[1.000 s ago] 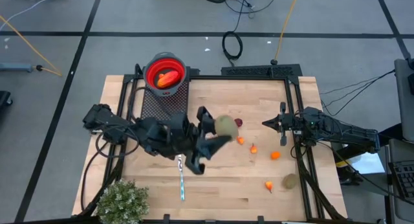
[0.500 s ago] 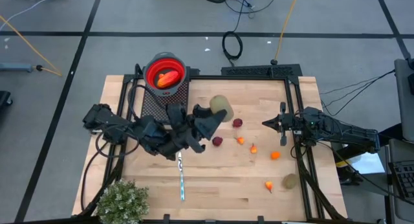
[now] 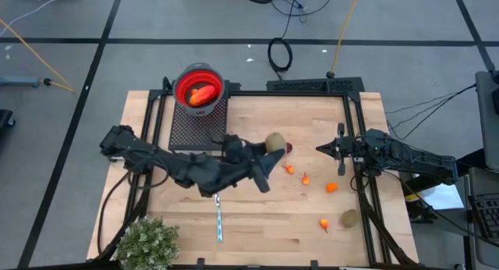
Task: Pick & Place Fruit
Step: Put the kiwi into the red strainer bowl on the shelf
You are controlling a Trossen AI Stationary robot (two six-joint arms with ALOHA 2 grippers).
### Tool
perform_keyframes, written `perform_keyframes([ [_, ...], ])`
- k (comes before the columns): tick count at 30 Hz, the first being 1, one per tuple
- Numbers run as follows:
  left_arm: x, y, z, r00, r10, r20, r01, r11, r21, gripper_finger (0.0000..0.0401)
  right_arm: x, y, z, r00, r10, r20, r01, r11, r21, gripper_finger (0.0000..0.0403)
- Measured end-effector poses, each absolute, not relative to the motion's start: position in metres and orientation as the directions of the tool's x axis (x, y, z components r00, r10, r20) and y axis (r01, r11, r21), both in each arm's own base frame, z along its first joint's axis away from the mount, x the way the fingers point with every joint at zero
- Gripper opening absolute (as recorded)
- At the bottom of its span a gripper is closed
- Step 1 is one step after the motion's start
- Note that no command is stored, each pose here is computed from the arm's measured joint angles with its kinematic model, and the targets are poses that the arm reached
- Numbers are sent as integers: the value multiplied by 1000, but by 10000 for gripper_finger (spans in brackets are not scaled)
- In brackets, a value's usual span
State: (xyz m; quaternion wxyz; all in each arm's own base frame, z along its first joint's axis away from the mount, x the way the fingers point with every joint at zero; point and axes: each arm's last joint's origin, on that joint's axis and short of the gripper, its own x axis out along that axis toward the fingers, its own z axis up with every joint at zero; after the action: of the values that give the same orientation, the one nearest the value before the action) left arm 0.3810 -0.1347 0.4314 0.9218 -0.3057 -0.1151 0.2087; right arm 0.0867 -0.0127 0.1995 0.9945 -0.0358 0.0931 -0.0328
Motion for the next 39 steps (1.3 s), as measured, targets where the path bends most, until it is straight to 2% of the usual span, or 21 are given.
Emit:
perform_keyframes([
  [4,385,-131,413,918,393,-56,-340,703,-625,184,87,-13,199,980,-72,-183,58,995,-77,0],
  [8,387,-126,398,950,242,-198,-312,708,-634,184,87,-13,200,980,-72,-183,58,995,-77,0],
  [13,384,-120,380,909,174,-379,-382,713,-589,184,87,-13,200,981,-72,-183,58,995,-77,0],
  [21,372,-105,354,749,154,-644,-589,600,-542,184,87,-13,200,981,-72,-183,58,995,-77,0],
  [26,361,-94,343,620,162,-768,-710,532,-461,184,87,-13,200,981,-71,-183,58,995,-77,0],
  [39,336,-60,330,304,201,-931,-863,472,-179,184,87,-13,199,980,-71,-183,58,995,-77,0],
])
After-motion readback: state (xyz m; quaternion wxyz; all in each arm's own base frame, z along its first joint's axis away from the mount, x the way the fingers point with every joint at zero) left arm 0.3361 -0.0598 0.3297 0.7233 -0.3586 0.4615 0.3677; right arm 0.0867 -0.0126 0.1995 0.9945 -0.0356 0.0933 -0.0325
